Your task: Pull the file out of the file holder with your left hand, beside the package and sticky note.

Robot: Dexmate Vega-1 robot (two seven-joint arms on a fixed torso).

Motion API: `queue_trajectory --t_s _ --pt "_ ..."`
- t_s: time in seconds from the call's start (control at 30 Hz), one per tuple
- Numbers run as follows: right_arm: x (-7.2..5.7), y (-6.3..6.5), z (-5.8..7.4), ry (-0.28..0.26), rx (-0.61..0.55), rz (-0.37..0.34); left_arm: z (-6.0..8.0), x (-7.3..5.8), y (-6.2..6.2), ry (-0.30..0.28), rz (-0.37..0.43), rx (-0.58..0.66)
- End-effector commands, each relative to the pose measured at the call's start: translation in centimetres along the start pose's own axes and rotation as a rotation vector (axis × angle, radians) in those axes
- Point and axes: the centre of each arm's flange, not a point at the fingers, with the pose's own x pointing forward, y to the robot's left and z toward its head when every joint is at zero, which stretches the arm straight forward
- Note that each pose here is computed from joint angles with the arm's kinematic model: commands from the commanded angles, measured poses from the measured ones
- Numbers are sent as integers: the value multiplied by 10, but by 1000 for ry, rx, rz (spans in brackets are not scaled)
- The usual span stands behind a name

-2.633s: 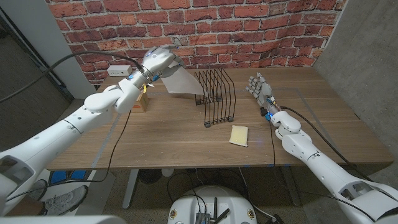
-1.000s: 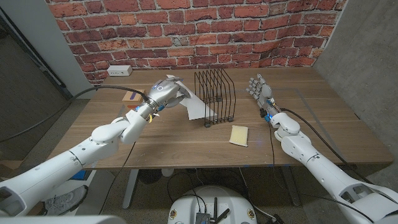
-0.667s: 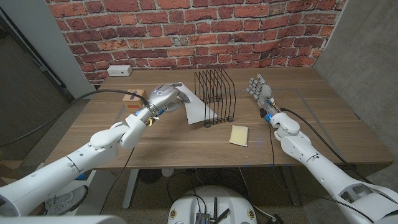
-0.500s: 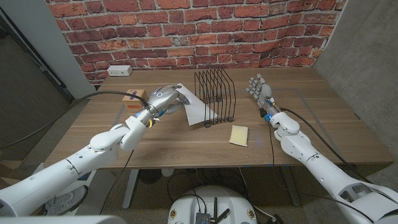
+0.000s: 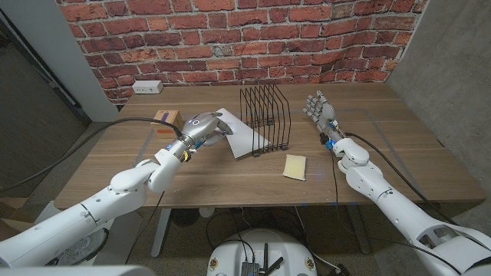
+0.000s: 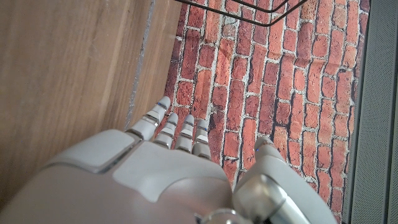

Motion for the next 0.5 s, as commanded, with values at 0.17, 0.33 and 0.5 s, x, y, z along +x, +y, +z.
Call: queue_trajectory --t_s 0.17,0.33,0.5 --pt "-2 3 -1 -2 5 -2 -4 -18 -7 74 -45 -15" --pt "-2 4 -1 -3 5 0 -4 -22 -10 92 -59 -27" --pt "-2 4 -1 -3 3 -1 -5 -26 -14 114 -72 -44"
